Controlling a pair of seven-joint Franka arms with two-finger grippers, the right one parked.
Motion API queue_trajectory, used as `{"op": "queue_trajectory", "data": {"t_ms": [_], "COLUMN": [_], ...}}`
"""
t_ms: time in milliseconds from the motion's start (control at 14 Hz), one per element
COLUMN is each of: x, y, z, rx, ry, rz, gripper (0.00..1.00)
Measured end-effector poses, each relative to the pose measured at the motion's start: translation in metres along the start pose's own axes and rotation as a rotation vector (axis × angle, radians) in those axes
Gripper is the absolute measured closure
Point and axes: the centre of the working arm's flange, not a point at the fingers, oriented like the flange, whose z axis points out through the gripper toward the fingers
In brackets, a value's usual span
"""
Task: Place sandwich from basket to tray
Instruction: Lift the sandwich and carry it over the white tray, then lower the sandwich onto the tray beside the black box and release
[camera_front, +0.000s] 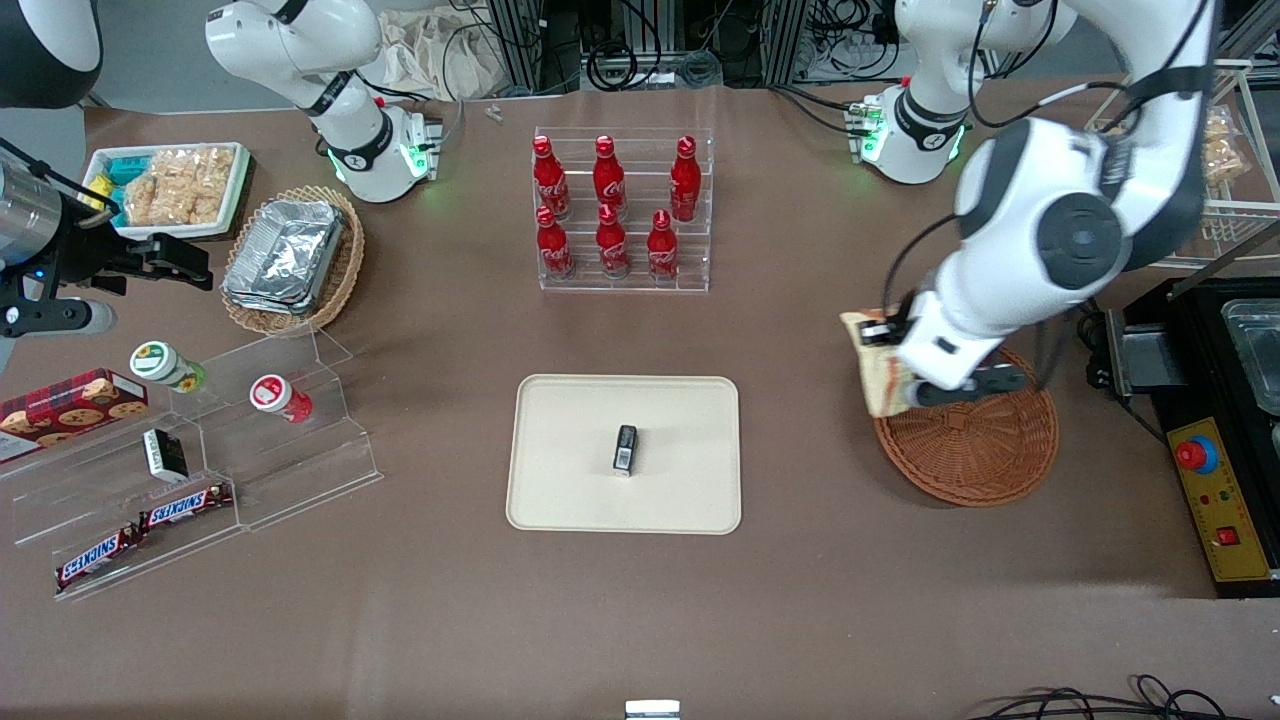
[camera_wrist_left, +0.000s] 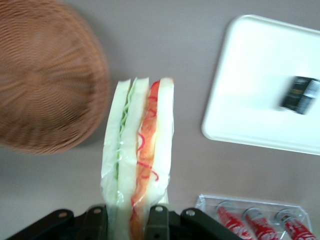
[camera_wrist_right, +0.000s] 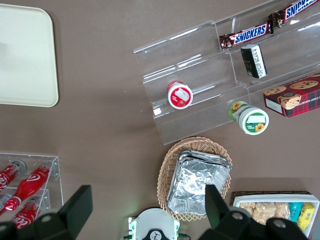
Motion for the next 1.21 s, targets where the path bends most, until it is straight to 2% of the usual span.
{"op": "queue_trajectory", "data": {"t_ms": [214,357,571,714,929,1143,1214], "x": [-0.01,-0.017,-0.018,-0.008,0.01,0.016,0.016], "y": [0.058,0.093,0.122,0.127,0.133,0.133,0.133], "z": [0.039,0.076,0.133,0.161,0.203,0.235,0.239], "rx": [-0.037,-0.044,0.009,-0.002,-0.039,-0.015,0.0], "ry": [0.011,0.013,0.06,0.099,0.186,0.208,0.216], "rz": [0.071,0.053,0.053,0.072,0.121,0.171,0.191], "gripper": [0.8,0.8,0.8,0.8,0.8,0.8,0.74]}}
